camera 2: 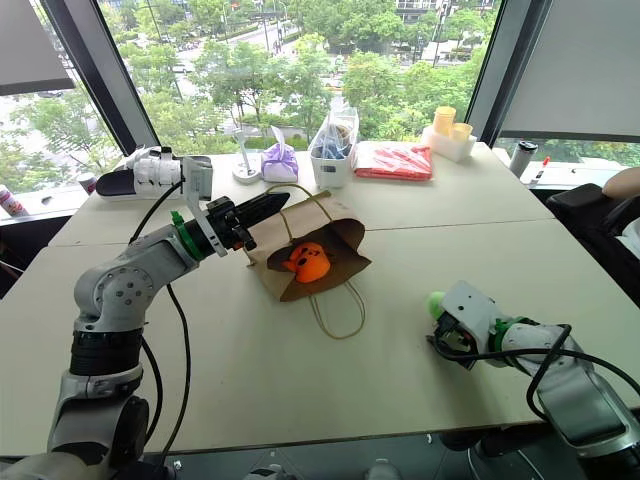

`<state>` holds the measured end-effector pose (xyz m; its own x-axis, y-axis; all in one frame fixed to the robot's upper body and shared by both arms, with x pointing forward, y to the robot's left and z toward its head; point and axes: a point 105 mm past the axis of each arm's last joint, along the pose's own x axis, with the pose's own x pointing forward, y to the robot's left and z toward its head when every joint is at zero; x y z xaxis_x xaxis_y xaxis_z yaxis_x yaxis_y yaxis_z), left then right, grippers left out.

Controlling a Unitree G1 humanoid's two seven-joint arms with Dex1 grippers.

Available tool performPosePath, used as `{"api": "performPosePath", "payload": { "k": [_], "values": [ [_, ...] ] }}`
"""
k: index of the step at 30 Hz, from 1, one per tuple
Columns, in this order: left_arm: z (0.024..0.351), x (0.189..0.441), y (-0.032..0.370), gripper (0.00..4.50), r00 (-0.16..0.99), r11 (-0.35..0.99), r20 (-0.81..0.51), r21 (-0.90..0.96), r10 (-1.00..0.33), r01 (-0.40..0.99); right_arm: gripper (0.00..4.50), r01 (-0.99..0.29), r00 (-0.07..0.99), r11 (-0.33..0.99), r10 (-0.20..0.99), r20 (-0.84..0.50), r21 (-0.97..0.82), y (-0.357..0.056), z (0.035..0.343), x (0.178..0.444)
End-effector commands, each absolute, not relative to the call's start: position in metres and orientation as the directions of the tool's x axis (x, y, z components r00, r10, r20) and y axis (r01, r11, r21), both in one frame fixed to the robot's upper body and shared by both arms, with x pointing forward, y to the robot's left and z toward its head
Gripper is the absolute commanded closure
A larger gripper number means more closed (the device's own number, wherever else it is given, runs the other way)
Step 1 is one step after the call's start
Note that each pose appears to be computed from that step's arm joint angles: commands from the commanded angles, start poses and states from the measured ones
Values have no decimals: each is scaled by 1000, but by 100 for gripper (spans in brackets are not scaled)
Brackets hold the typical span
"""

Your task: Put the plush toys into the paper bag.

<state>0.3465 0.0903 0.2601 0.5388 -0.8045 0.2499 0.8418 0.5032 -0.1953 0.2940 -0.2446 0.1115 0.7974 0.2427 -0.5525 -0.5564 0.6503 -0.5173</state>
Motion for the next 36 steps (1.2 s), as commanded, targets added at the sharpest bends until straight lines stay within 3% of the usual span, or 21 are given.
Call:
{"api": "performPosePath", "payload": {
  "k": [1, 5, 9, 17, 22, 24, 27, 36],
  "values": [
    [272, 341, 86, 450, 516, 498, 282, -139, -809, 856, 48, -516, 834, 661, 241, -496, -545, -245, 124, 303],
    [271, 342, 87, 450, 517, 500, 282, -136, -808, 855, 203, -499, 849, 670, 251, -464, -550, -244, 133, 308],
    [271, 343, 89, 450, 521, 504, 284, -136, -805, 853, 414, -517, 850, 672, 331, -409, -530, -227, 150, 310],
    [276, 347, 91, 450, 531, 507, 309, -161, -789, 847, 414, -624, 771, 641, 599, -217, -447, -140, 197, 315],
    [279, 346, 88, 450, 526, 503, 315, -157, -790, 850, 414, -658, 736, 636, 655, -169, -403, -98, 193, 325],
    [281, 346, 88, 450, 527, 502, 326, -163, -785, 849, 414, -671, 722, 624, 674, -160, -399, -84, 189, 328],
    [285, 344, 86, 450, 522, 495, 335, -168, -784, 852, 414, -624, 757, 655, 642, -123, -426, -65, 178, 356],
    [289, 338, 87, 450, 509, 480, 344, -173, -789, 860, 414, -512, 811, 682, 583, -34, -522, -43, 174, 405]
  ]
}}
